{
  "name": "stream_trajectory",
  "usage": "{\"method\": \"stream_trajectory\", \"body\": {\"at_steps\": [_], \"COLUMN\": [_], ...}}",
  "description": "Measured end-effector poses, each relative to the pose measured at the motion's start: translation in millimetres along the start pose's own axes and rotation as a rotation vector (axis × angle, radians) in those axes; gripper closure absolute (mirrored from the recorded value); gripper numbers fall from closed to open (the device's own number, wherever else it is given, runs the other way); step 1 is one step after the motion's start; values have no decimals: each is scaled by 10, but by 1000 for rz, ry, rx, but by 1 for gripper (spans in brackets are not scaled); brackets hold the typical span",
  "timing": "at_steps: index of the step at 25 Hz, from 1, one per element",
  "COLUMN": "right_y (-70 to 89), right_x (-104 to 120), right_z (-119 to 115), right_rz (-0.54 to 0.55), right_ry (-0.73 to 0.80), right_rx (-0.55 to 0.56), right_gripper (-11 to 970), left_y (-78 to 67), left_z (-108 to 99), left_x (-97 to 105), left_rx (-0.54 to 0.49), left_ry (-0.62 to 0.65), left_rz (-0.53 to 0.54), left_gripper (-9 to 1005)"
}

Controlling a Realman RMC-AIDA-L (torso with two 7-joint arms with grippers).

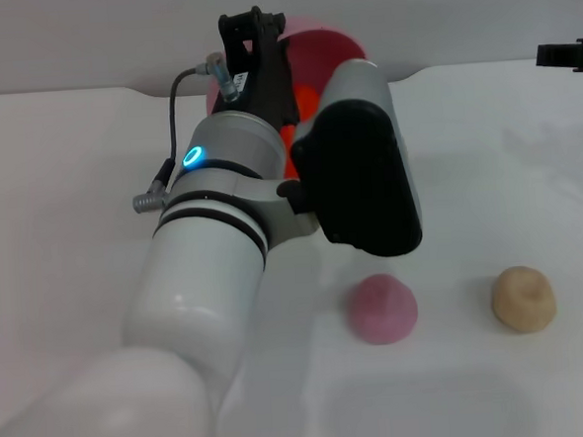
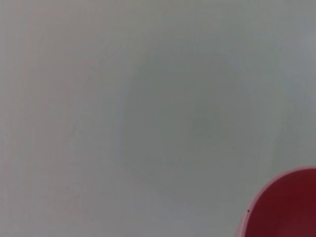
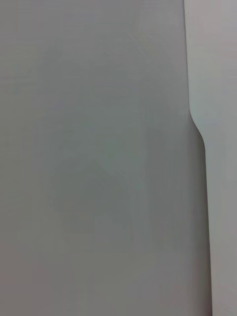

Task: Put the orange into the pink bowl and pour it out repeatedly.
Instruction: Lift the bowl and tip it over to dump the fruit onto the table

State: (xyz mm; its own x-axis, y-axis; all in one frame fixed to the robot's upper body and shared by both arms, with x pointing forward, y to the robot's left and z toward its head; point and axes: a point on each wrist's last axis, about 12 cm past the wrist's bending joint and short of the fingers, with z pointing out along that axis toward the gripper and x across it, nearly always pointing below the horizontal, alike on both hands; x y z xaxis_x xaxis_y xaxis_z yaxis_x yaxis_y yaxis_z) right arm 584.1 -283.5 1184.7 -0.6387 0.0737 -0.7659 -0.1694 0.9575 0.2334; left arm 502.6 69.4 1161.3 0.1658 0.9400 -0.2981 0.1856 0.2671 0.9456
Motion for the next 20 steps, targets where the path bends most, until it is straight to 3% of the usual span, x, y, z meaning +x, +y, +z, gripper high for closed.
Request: {"method": "stream_trajectory", "body": {"at_steps": [16, 20], "right_y": [32, 37], "right_x": [12, 6], "right_z": [17, 18], "right_rz": [-9, -11], "right_ry": [9, 8], "right_rx": [-7, -8], "right_gripper": [366, 367], "left_y": [-195, -161], "left_z": [-87, -104], "left_x": [50, 50], "left_rx": [-67, -102], "left_ry": [-50, -55], "left_rz": [137, 117], "left_gripper": [950, 950]}}
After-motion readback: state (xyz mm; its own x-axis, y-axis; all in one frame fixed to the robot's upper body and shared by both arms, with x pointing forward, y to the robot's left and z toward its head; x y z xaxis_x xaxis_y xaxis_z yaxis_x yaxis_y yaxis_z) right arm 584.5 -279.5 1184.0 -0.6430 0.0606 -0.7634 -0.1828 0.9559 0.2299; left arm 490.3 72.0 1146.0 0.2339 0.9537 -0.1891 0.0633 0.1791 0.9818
